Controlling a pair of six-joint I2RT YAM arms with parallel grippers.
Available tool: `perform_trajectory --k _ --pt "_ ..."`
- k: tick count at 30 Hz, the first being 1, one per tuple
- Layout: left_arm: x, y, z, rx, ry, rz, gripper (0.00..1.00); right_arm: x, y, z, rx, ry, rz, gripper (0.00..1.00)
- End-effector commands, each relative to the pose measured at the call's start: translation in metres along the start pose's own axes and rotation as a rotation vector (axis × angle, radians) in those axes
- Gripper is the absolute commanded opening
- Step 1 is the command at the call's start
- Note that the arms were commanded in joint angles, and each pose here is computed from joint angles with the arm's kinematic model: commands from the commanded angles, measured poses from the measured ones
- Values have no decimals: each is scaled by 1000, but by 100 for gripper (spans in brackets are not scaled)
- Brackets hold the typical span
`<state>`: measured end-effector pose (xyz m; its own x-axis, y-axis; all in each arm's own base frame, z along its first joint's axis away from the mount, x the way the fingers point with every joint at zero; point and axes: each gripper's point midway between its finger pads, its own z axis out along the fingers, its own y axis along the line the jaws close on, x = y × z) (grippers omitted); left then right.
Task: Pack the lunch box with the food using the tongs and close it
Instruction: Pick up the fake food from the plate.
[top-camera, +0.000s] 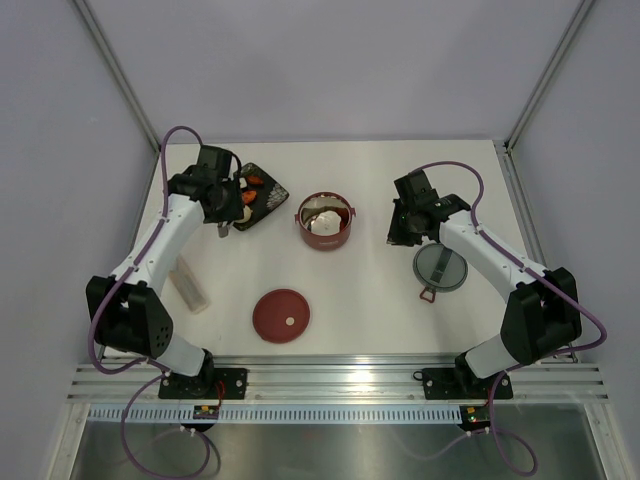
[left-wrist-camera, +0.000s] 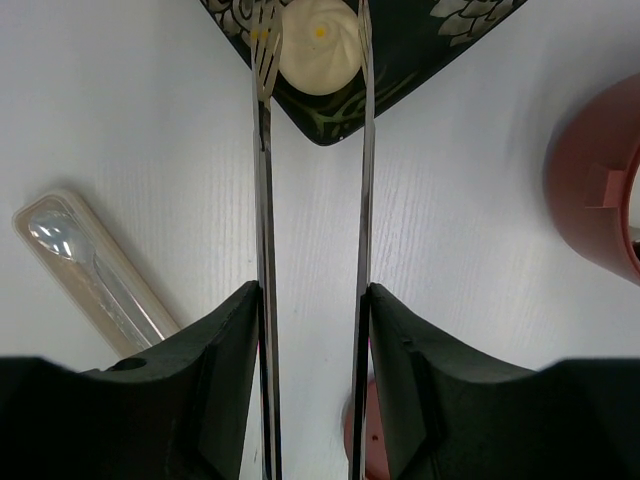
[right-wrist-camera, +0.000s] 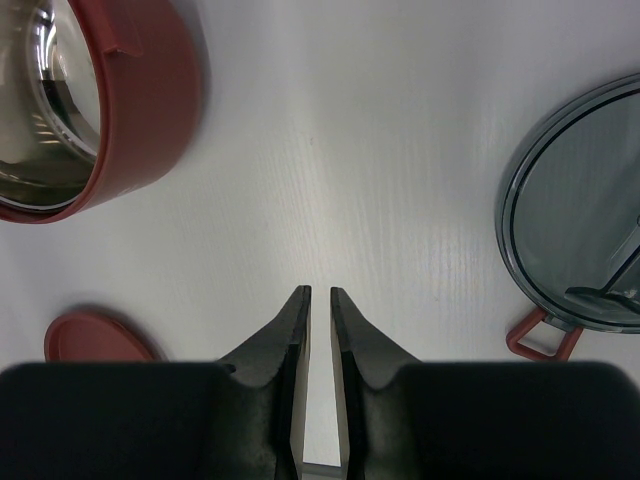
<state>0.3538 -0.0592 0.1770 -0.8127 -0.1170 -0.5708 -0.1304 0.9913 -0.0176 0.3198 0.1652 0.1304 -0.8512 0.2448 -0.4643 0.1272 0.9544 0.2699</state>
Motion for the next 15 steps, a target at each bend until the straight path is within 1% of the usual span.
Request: perform_trajectory --k 1,3,15 --pt "-9 2 0 -17 -49 10 48 -9 7 -4 -12 -28 -10 20" --pt "-9 2 1 -19 -48 10 50 -9 7 -4 -11 -29 -10 20" --pt "0 1 11 -18 -20 14 52 -11 9 -6 -19 -33 -9 20"
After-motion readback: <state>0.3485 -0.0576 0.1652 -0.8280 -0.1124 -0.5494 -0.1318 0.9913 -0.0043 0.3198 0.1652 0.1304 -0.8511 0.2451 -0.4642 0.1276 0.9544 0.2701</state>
